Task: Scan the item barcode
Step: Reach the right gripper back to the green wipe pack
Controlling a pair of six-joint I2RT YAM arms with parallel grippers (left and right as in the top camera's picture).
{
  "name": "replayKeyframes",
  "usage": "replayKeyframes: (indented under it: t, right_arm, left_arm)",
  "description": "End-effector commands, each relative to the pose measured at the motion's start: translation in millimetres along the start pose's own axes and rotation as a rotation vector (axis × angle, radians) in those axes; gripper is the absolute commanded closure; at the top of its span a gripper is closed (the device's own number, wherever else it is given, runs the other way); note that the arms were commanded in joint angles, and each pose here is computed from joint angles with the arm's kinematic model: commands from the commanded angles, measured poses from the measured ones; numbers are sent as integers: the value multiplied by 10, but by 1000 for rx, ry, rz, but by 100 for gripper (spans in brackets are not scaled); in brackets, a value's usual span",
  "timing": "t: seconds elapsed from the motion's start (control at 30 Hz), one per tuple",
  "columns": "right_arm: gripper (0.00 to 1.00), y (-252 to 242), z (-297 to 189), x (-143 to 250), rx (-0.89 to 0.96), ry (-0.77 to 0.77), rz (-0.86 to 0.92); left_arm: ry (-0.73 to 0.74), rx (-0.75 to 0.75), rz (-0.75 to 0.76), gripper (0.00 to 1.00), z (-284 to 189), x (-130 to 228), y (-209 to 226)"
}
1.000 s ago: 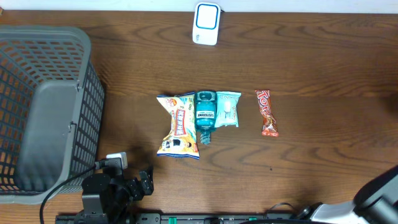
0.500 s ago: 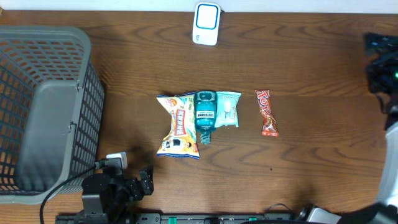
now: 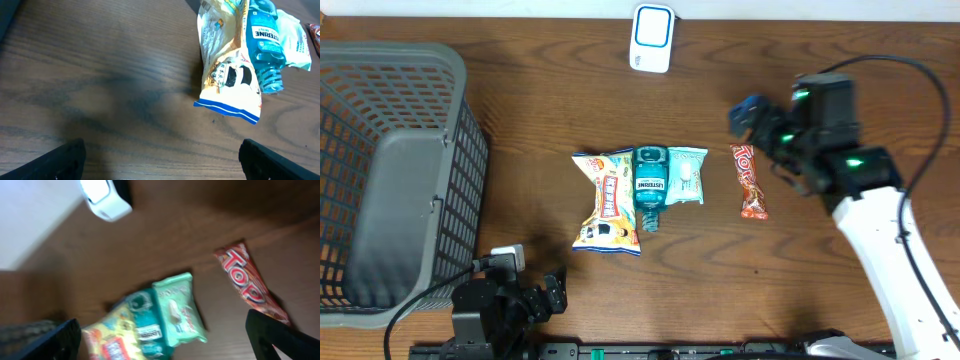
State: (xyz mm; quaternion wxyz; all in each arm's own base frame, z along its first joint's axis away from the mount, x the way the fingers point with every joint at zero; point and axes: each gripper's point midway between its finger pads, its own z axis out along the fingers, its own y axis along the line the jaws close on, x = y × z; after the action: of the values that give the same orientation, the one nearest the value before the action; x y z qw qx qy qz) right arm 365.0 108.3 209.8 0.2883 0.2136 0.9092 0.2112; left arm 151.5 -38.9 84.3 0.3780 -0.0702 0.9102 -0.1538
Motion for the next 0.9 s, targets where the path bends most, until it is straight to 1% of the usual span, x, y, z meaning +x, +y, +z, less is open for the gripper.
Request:
replayKeyframes:
  t: [0.0,0.13,0.27,0.37,0.5,0.6,0.67,0.87]
  right_arm:
    - [1,-86,201,118,193,-57,-210]
    - [1,-17,502,468,216,53,-391]
    - [1,-35,836,871,210,207,-494]
    - [1,-76,1054,1128,214,294,-554]
    - [3,-124,1202,1204,228,315,-560]
    - [12,-121,1269,1210,224,312,-559]
    - [16,-114,1302,1209,221,308,-559]
    - [16,-136,1496,1242,212,311,-624]
  left_arm:
    - [12,8,6,2,-7,24,-16]
    - [12,8,6,2,-7,25,-16]
    - [12,8,6,2,-7,25,-16]
    - [12,8,6,2,-7,24,-16]
    - [12,8,6,2,-7,24,-16]
    - [12,8,6,2,-7,24,-16]
    - [12,8,6,2,-7,24,-16]
    - [12,8,6,2,-7,24,-16]
